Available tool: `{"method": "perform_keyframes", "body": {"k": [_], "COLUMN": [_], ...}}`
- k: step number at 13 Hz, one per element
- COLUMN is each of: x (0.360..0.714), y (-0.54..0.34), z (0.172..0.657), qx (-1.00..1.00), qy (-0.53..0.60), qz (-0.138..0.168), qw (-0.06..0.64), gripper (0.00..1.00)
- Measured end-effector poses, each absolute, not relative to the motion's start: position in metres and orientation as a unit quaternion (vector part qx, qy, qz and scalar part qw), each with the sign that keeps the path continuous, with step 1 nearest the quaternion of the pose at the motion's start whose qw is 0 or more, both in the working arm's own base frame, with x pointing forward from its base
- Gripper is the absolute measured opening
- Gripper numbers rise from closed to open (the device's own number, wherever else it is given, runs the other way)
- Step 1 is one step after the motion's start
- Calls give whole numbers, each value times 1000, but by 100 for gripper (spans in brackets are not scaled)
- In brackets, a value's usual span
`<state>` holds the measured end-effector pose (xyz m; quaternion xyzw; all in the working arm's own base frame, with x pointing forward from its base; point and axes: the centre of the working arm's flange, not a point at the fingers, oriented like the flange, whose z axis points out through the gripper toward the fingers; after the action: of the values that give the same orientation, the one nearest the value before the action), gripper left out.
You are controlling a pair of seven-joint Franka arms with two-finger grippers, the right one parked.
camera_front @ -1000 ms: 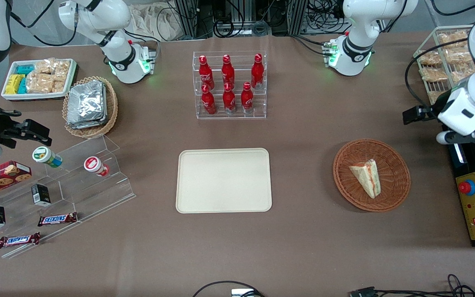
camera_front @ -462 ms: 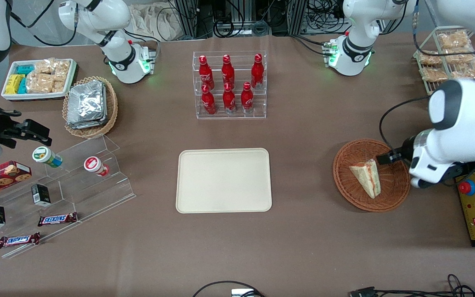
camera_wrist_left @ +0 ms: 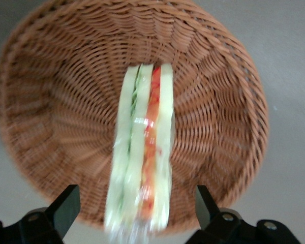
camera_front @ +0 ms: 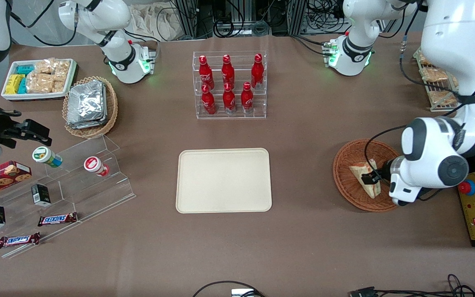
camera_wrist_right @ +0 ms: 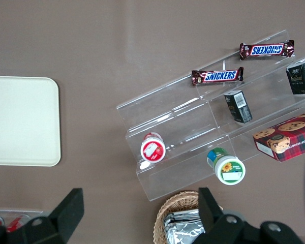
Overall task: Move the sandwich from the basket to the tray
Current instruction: 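Close the left gripper on the sandwich and lift it, then carry the held sandwich over to the cream tray and lower it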
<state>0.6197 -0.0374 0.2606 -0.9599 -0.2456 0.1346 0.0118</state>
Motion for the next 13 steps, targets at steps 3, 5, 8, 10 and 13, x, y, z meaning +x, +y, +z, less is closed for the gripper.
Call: {"method": "perform_keyframes", "body": {"k": [3, 5, 8, 10, 13], "x": [600, 598, 602, 605, 612], "y": [-36, -36, -37, -54, -119], "z": [208, 203, 220, 252, 342], "qx": [-961, -961, -963, -967, -981], "qy": [-253, -254, -253, -238, -181], "qz": [112, 108, 97, 90, 71], "qw": [6, 5, 1, -6, -27], "gripper": [100, 94, 56, 41, 33]}}
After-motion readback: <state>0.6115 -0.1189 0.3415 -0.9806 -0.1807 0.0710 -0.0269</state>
